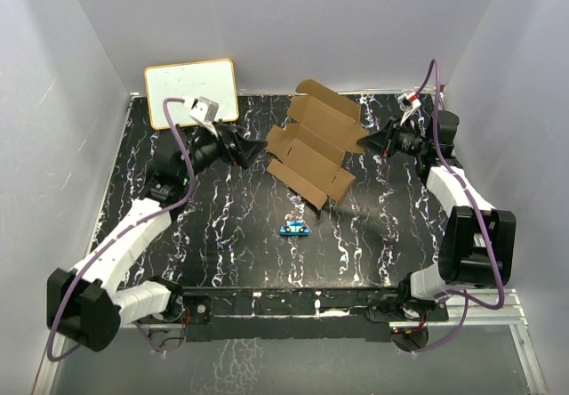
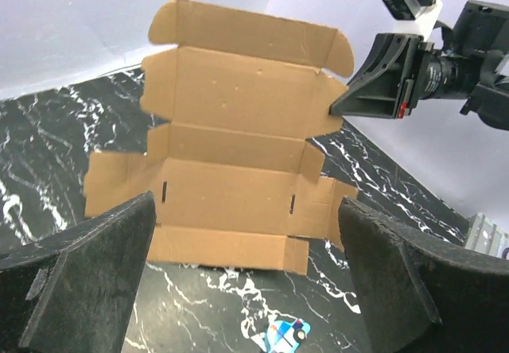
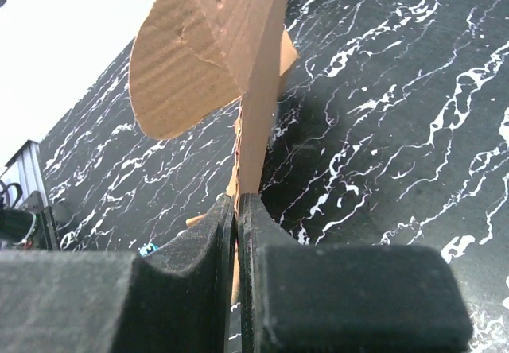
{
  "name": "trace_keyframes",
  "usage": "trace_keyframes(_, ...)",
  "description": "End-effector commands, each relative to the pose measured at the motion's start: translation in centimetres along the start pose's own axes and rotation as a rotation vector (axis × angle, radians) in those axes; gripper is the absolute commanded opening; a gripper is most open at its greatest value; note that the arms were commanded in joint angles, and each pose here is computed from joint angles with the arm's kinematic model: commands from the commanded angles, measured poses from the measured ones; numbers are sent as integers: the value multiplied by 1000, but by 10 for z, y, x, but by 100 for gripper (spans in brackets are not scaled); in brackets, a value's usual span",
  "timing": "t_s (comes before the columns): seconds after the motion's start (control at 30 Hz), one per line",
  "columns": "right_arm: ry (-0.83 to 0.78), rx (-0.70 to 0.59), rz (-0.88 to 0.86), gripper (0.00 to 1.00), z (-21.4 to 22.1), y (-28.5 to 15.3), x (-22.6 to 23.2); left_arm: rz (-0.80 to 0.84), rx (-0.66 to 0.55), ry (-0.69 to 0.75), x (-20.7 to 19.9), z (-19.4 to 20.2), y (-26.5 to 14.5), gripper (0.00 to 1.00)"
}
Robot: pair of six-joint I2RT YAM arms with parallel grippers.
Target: Fold the paper box
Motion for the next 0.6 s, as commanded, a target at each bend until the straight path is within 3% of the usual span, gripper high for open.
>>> trace_keyframes(0.0,-133,-28,-83,8,-13,-7,14,87,48,-27,14,-11,25,96)
trace_keyframes(0.13,-196,-30,-137,8,-16,-13,24,239,34,-204,35,-16,46,96)
trace_keyframes(0.27,-220,-26,-181,8,-16,-16,31,329,26,-217,44,-13,66,93)
trace_keyframes(0.57,-239,-17,-269,8,-17,-18,40,336,54,-210,61,6,94,85)
Point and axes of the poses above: each gripper's point midway between its finger pads, its own y axis out along the fingers, its own x axis along the line the jaws close on, z = x × y, the point moved 6 cm from there along -y, back along the fingers, and after that the axes turned 3 degrees about -y, right-handed, at the moved point
